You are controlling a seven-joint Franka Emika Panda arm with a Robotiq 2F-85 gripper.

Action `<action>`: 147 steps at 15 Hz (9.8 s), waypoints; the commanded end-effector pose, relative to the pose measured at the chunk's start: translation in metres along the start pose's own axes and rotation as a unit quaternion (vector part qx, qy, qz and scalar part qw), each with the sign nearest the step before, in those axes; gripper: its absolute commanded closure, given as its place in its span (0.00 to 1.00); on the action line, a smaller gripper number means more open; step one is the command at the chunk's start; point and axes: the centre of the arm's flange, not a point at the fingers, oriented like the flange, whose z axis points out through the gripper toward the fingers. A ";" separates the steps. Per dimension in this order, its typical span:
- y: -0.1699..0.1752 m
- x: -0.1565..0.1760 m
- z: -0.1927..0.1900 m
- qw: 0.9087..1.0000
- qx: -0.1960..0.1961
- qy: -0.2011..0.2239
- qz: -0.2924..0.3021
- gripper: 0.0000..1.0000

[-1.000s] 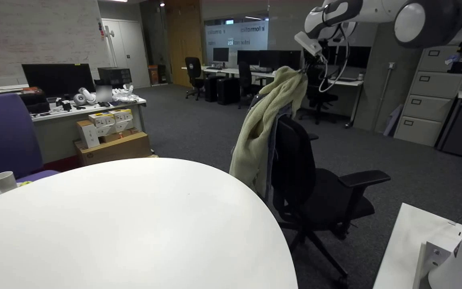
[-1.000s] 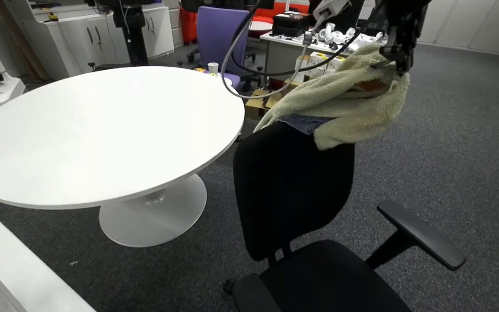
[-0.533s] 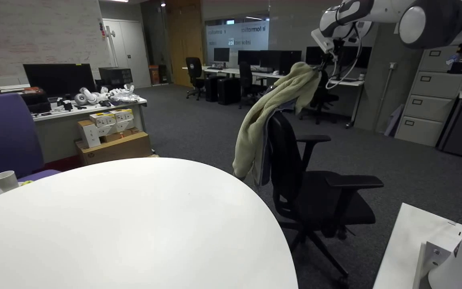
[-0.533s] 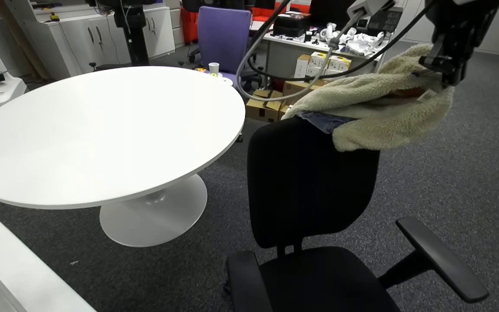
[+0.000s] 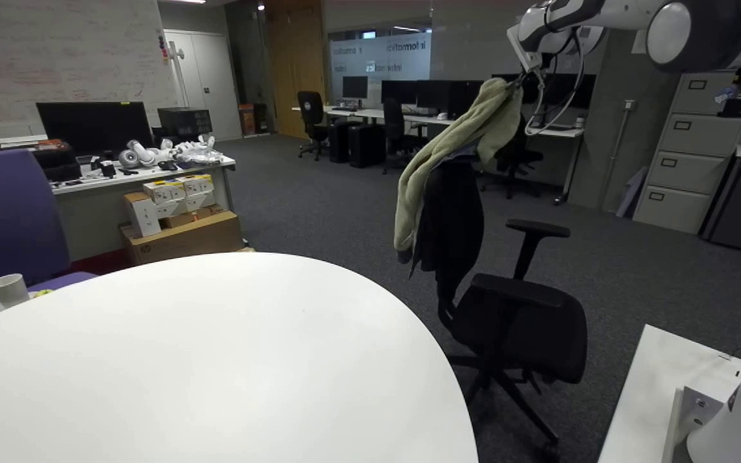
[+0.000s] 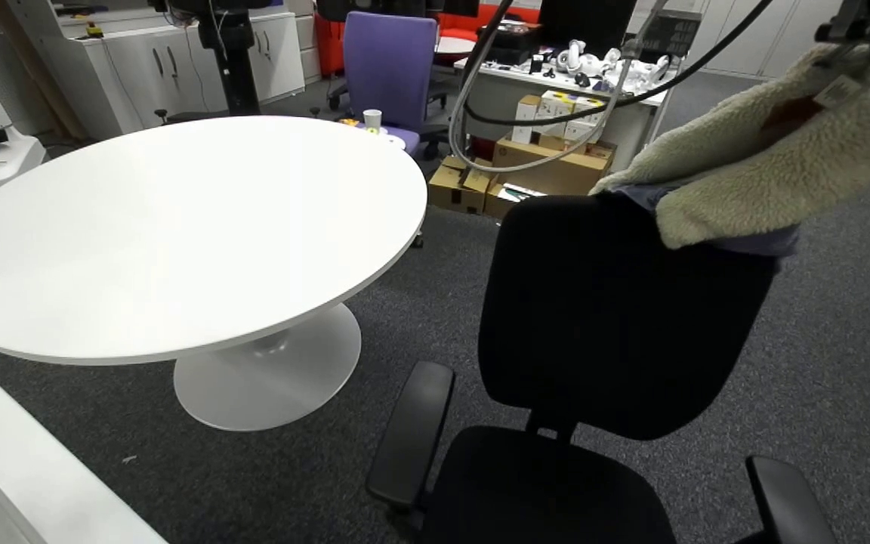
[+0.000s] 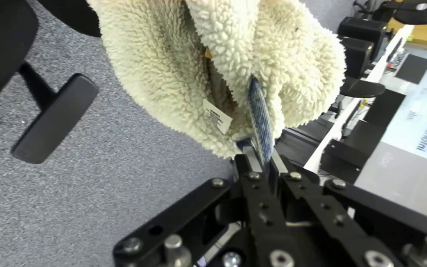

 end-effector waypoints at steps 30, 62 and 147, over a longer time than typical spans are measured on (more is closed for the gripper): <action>-0.100 -0.114 -0.141 0.924 0.142 0.029 -0.353 0.98; -0.046 -0.044 -0.115 0.960 0.181 -0.166 -0.133 0.98; 0.200 -0.485 -0.245 0.675 -0.065 -0.330 -0.657 0.00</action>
